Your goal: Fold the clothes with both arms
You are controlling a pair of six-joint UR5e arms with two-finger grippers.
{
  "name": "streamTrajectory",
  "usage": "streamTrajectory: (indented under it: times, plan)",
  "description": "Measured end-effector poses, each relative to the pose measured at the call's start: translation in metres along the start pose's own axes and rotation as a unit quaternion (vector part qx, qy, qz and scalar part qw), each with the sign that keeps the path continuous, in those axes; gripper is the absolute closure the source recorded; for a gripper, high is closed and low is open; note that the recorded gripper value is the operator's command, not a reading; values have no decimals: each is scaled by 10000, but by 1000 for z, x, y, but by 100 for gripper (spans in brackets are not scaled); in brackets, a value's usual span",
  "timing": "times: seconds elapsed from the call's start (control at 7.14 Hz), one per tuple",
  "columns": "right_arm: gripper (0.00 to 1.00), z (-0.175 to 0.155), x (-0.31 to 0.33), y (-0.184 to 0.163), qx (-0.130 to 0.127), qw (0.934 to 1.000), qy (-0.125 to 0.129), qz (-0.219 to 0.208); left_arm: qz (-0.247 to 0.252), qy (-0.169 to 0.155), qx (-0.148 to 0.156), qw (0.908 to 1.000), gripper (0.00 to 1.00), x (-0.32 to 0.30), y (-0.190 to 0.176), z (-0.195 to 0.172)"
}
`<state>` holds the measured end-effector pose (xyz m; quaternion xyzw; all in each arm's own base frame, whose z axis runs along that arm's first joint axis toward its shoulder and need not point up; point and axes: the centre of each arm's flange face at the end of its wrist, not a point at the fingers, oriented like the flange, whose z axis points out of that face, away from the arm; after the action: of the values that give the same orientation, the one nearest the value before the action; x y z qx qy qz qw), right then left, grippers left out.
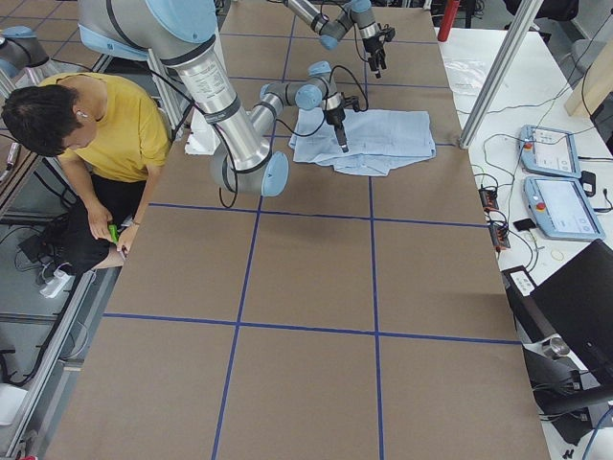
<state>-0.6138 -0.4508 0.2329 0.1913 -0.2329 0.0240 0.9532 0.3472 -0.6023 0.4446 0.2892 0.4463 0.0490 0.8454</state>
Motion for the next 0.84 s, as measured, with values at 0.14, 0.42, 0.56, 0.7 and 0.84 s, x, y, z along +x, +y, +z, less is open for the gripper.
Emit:
streamTrajectory:
  times: [0.14,0.42,0.56,0.7,0.84]
  plan:
    - [0,5,-2,0,-25,10000,61,-44,1,0,-1,10000,0,0,0,0]
    - [0,14,-5,-1,-70,9998,161,-82,2,7,1,10000,0,1,0,0]
    - [0,17,-7,-1,-85,9997,197,-102,2,5,3,10000,0,1,-1,0]
    - [0,19,-6,-2,-98,9995,240,-152,1,3,4,10000,0,1,-1,0]
    - [0,21,-2,-5,-126,9992,319,-228,2,4,6,10000,0,1,-1,0]
